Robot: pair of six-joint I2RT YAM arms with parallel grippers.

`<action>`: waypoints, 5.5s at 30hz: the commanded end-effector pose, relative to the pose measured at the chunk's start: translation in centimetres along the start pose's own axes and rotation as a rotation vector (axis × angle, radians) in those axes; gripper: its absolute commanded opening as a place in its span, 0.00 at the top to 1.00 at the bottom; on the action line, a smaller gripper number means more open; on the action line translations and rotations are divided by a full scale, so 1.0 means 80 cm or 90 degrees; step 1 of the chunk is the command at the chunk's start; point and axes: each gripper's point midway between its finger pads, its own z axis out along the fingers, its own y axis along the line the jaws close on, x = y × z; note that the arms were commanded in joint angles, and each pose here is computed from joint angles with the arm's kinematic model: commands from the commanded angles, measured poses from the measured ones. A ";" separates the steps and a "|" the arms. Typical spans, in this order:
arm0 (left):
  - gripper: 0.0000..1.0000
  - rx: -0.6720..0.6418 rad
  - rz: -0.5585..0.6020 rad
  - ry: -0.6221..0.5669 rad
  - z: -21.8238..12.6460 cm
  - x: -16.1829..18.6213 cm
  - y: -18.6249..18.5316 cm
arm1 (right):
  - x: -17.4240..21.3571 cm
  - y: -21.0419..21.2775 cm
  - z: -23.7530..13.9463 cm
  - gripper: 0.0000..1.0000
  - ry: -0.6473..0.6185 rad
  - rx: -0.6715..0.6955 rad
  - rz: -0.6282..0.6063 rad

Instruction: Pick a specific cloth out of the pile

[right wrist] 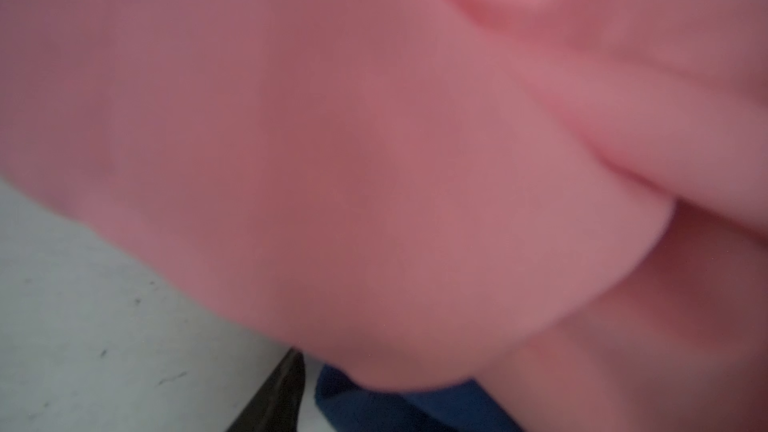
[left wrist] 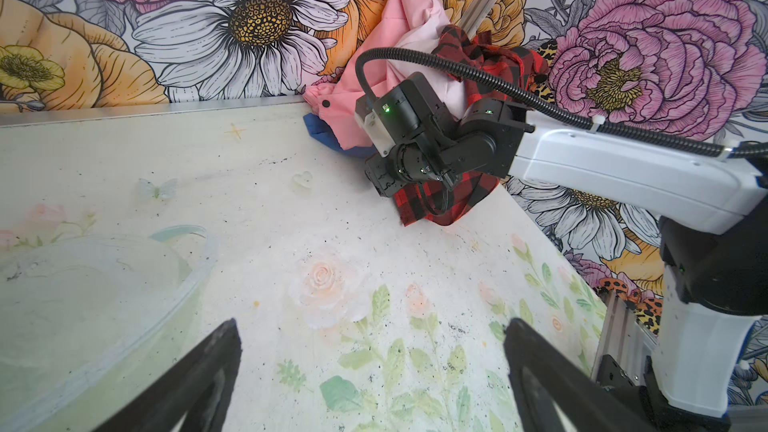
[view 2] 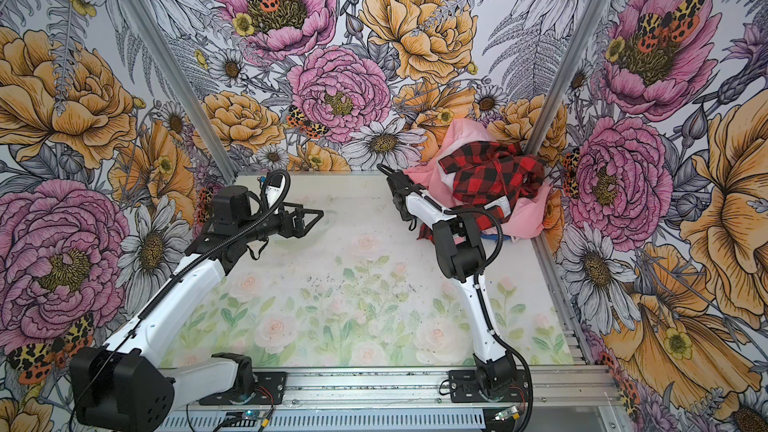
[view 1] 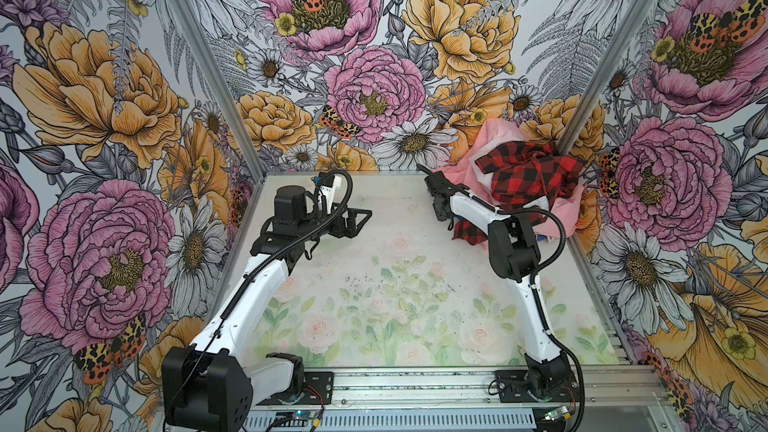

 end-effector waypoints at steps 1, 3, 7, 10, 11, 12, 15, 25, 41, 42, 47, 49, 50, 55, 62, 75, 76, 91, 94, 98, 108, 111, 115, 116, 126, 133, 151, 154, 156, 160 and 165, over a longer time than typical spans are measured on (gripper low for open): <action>0.01 0.022 0.009 -0.020 -0.007 -0.007 -0.010 | 0.007 -0.013 0.008 0.47 0.027 0.034 0.009; 0.01 0.023 0.011 -0.024 -0.009 -0.009 -0.011 | 0.009 -0.020 0.013 0.53 0.039 0.040 0.022; 0.01 0.026 0.011 -0.033 -0.011 -0.012 -0.014 | 0.006 -0.034 0.022 0.84 0.053 0.036 0.053; 0.01 0.028 0.015 -0.039 -0.015 -0.013 -0.017 | -0.013 -0.037 0.014 1.00 0.031 0.023 0.044; 0.01 0.027 0.017 -0.041 -0.016 -0.014 -0.018 | -0.025 -0.038 0.003 1.00 0.014 0.022 0.029; 0.01 0.028 0.018 -0.044 -0.017 -0.015 -0.019 | -0.039 -0.043 -0.013 1.00 -0.007 0.027 0.016; 0.01 0.036 0.020 -0.057 -0.022 -0.021 -0.025 | -0.108 -0.086 -0.103 1.00 -0.121 0.052 0.025; 0.01 0.065 -0.002 -0.107 -0.037 -0.044 -0.028 | -0.202 -0.426 -0.738 1.00 -1.010 0.087 0.268; 0.01 0.035 0.041 -0.147 -0.074 -0.044 -0.046 | -0.159 -0.305 -0.916 1.00 -1.227 -0.521 0.374; 0.01 0.020 0.050 -0.142 -0.082 -0.037 -0.052 | -0.177 -0.275 -0.896 1.00 -1.179 -0.553 0.362; 0.01 -0.078 0.054 -0.121 -0.132 -0.004 -0.069 | -0.232 -0.128 -0.801 1.00 -1.022 -0.687 0.335; 0.01 -0.126 0.015 -0.119 -0.150 0.010 -0.062 | -0.248 -0.078 -0.774 1.00 -0.987 -0.706 0.327; 0.01 -0.149 -0.001 -0.121 -0.159 0.017 -0.056 | -0.257 -0.059 -0.763 1.00 -0.968 -0.721 0.330; 0.01 -0.222 -0.033 -0.141 -0.187 0.017 -0.045 | -0.286 0.019 -0.723 1.00 -0.899 -0.823 0.350; 0.01 -0.255 -0.016 -0.157 -0.195 0.004 -0.039 | -0.269 0.103 -0.684 1.00 -0.799 -0.882 0.333; 0.01 -0.224 -0.022 -0.077 -0.144 0.002 -0.029 | -0.070 0.116 -0.429 1.00 -0.480 -0.575 0.266; 0.01 -0.224 -0.026 -0.071 -0.137 0.001 -0.027 | -0.058 0.124 -0.404 1.00 -0.463 -0.558 0.254; 0.01 -0.296 -0.052 0.136 0.006 0.016 0.015 | 0.111 0.011 -0.297 0.01 -0.284 -0.313 0.231; 0.01 -0.349 -0.110 0.156 0.038 0.011 0.060 | 0.173 -0.008 -0.287 0.01 -0.241 -0.305 0.234; 0.01 -0.414 -0.207 0.128 0.073 -0.022 0.156 | 0.204 -0.012 -0.305 0.01 -0.245 -0.364 0.264; 0.01 -0.559 -0.251 0.088 0.151 -0.064 0.386 | 0.223 -0.006 -0.314 0.01 -0.252 -0.401 0.253; 0.01 -0.567 -0.204 0.092 0.174 -0.062 0.409 | 0.219 -0.007 -0.313 0.01 -0.254 -0.394 0.242; 0.02 -0.561 -0.209 0.075 0.192 -0.056 0.436 | 0.216 0.000 -0.301 0.01 -0.239 -0.385 0.232; 0.05 -0.558 -0.215 0.072 0.196 -0.052 0.441 | 0.215 0.005 -0.297 0.01 -0.234 -0.387 0.228; 0.53 -0.450 -0.355 0.075 0.236 -0.011 0.447 | 0.182 0.033 -0.328 0.01 -0.279 -0.482 0.208; 1.00 -0.449 -0.287 0.071 0.225 -0.044 0.419 | 0.183 0.014 -0.353 0.01 -0.324 -0.497 0.234; 1.00 -0.433 0.112 -0.054 0.091 -0.177 0.042 | 0.235 -0.030 -0.372 0.01 -0.380 -0.513 0.311; 1.00 -0.288 0.083 0.013 0.115 -0.111 -0.020 | 0.242 -0.028 -0.369 0.01 -0.369 -0.514 0.305; 1.00 -0.187 0.054 0.056 0.132 -0.071 -0.057 | 0.243 -0.027 -0.367 0.01 -0.366 -0.512 0.303; 1.00 0.017 -0.021 0.148 0.162 -0.001 -0.113 | 0.241 -0.027 -0.362 0.01 -0.363 -0.497 0.296; 1.00 0.169 -0.117 0.289 0.202 0.079 -0.130 | 0.235 -0.021 -0.356 0.01 -0.349 -0.483 0.277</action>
